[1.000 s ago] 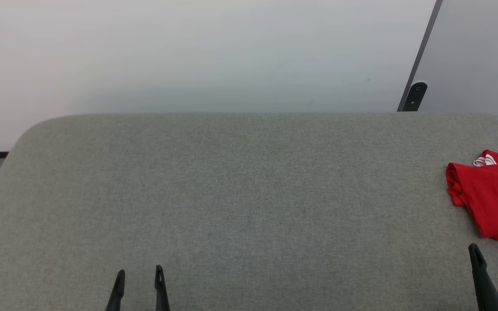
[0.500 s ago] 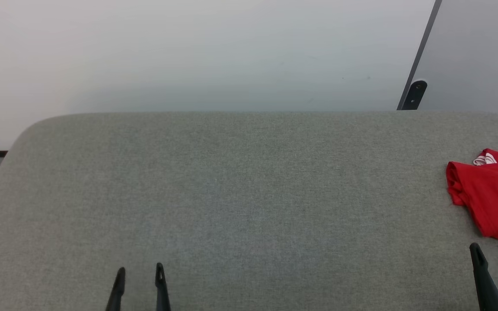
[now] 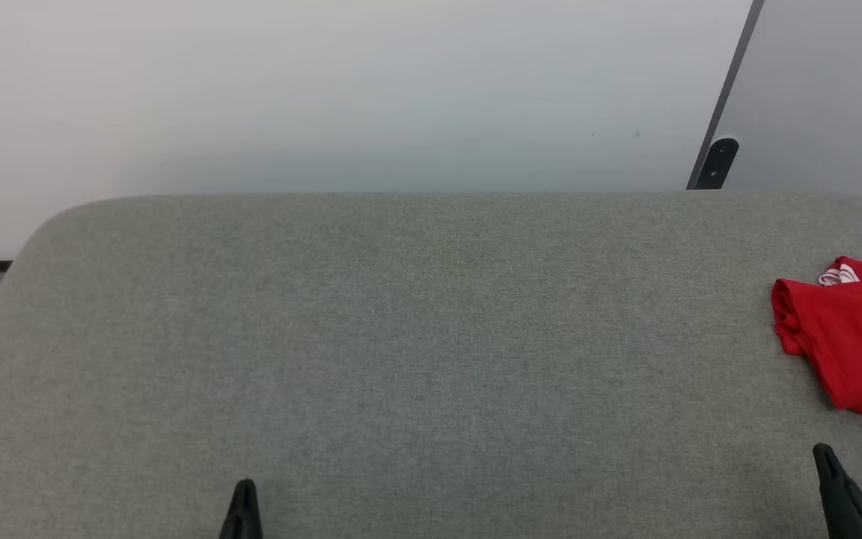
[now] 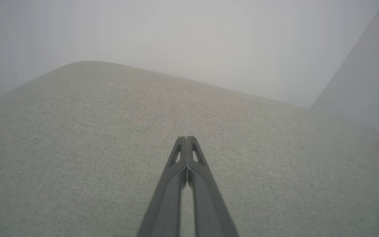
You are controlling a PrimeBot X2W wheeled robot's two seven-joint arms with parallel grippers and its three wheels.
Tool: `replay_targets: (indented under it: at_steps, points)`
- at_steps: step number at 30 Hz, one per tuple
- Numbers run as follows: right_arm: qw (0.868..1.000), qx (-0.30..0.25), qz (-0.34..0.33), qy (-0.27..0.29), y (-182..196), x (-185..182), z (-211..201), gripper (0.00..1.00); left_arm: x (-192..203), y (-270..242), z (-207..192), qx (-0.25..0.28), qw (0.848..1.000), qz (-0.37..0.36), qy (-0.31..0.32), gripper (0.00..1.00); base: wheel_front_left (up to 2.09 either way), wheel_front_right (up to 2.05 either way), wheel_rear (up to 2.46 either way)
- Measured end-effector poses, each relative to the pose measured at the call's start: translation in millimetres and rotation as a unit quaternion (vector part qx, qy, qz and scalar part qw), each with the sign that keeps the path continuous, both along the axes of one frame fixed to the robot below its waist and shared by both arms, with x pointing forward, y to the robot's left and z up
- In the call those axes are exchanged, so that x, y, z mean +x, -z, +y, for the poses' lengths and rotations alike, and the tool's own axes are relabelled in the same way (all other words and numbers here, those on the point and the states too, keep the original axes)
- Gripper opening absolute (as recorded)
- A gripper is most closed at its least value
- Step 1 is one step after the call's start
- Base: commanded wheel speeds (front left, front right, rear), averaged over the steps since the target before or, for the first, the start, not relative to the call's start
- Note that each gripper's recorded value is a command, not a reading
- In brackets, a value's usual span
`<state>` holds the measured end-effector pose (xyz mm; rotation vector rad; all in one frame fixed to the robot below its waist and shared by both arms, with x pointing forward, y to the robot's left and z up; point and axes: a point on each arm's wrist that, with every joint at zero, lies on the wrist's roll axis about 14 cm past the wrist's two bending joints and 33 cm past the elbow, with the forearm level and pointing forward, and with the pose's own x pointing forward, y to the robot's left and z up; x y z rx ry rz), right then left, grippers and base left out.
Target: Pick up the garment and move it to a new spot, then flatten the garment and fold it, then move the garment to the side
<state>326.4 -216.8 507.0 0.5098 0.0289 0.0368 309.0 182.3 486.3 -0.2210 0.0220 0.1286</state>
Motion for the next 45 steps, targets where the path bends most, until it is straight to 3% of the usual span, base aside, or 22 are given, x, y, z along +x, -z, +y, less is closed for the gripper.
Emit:
replay_targets:
  at_steps: [20,45]
  points:
    - [0.990,0.142,0.008,0.016,3,17,1,0.00,21,11,7,-0.181,0.983,0.024,-0.002,0.00,0.00,0.00,0.00]
    - [0.962,0.272,0.011,0.025,5,32,5,0.00,40,11,10,-0.347,0.938,0.023,0.002,0.00,0.00,0.00,0.00]
